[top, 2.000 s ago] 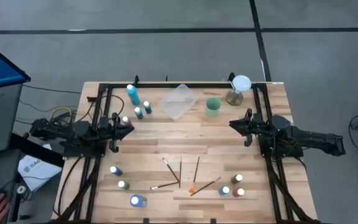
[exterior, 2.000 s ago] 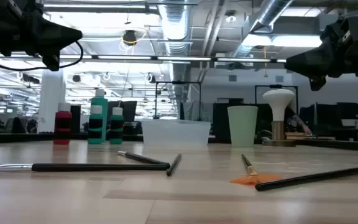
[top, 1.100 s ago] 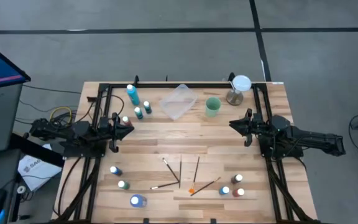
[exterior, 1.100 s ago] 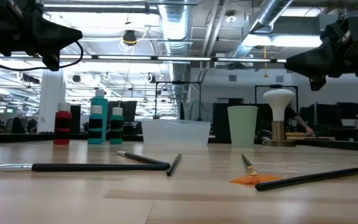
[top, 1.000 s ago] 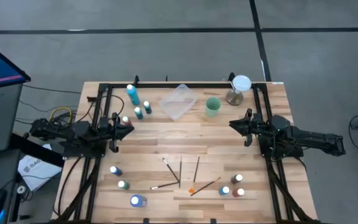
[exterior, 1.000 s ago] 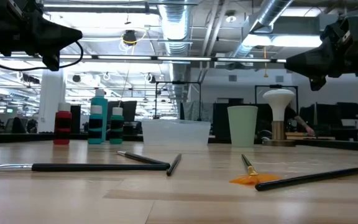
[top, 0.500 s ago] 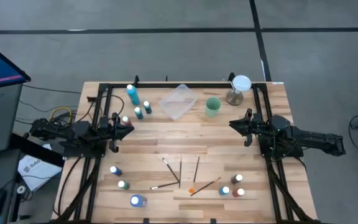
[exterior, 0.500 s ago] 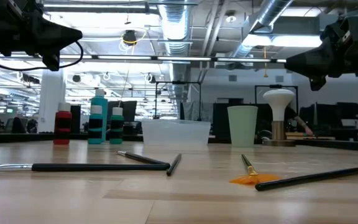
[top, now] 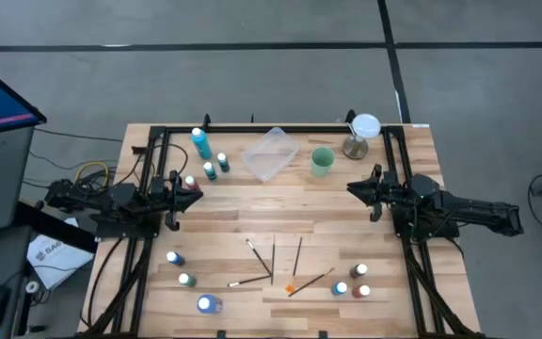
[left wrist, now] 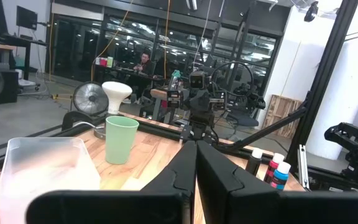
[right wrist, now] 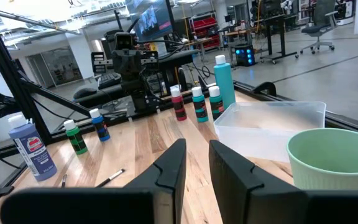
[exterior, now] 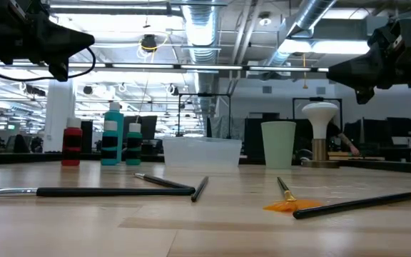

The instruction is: Pick & Place Paint Supplies

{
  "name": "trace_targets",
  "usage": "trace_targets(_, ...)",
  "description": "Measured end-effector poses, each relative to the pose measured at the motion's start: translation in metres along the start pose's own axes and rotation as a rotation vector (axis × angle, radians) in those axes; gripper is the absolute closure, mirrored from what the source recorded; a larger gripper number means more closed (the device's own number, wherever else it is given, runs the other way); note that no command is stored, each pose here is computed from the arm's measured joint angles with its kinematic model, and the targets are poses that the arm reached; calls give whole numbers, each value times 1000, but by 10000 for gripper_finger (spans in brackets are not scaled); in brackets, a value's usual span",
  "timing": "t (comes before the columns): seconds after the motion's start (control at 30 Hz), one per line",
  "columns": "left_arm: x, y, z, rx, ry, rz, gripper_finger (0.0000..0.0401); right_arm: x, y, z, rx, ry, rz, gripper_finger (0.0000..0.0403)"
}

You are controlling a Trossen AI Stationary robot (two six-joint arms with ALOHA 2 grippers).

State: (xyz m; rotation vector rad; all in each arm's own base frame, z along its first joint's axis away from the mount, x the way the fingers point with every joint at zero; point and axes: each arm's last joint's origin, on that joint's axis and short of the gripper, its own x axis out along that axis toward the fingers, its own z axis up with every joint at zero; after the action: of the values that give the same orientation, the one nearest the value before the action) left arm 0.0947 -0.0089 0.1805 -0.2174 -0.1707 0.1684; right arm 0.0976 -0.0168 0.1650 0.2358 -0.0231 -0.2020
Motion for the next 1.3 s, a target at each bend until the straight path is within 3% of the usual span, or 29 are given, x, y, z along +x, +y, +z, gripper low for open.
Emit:
trace_targets(0.27, 0, -1, 6, -25, -56, -10, 395, 0, 0, 0, 0, 0, 0, 337)
trace_targets(0.37, -1, -2, 15, -112, -147, -29, 395, 0, 0, 0, 0, 0, 0, 337)
trace_targets(0.53, -6, -3, 36, -354, -358, -76, 395, 0, 0, 0, 0, 0, 0, 337)
trace_targets(0.63, -9, -3, 46, -404, -457, -105, 395, 0, 0, 0, 0, 0, 0, 337)
trace_targets(0.77, -9, -3, 48, -412, -481, -105, 395, 0, 0, 0, 0, 0, 0, 337)
trace_targets(0.9, -6, -1, 45, -405, -472, 25, 395, 0, 0, 0, 0, 0, 0, 337)
trace_targets(1.03, -3, 2, 45, -561, -489, 179, 395, 0, 0, 0, 0, 0, 0, 337)
trace_targets(1.1, 0, 0, 52, -594, -494, 191, 395, 0, 0, 0, 0, 0, 0, 337)
trace_targets(1.2, 8, -6, 73, -558, -493, 206, 395, 0, 0, 0, 0, 0, 0, 337)
trace_targets(1.3, 21, -16, 101, -442, -484, 263, 385, 0, 0, 0, 0, 0, 0, 337)
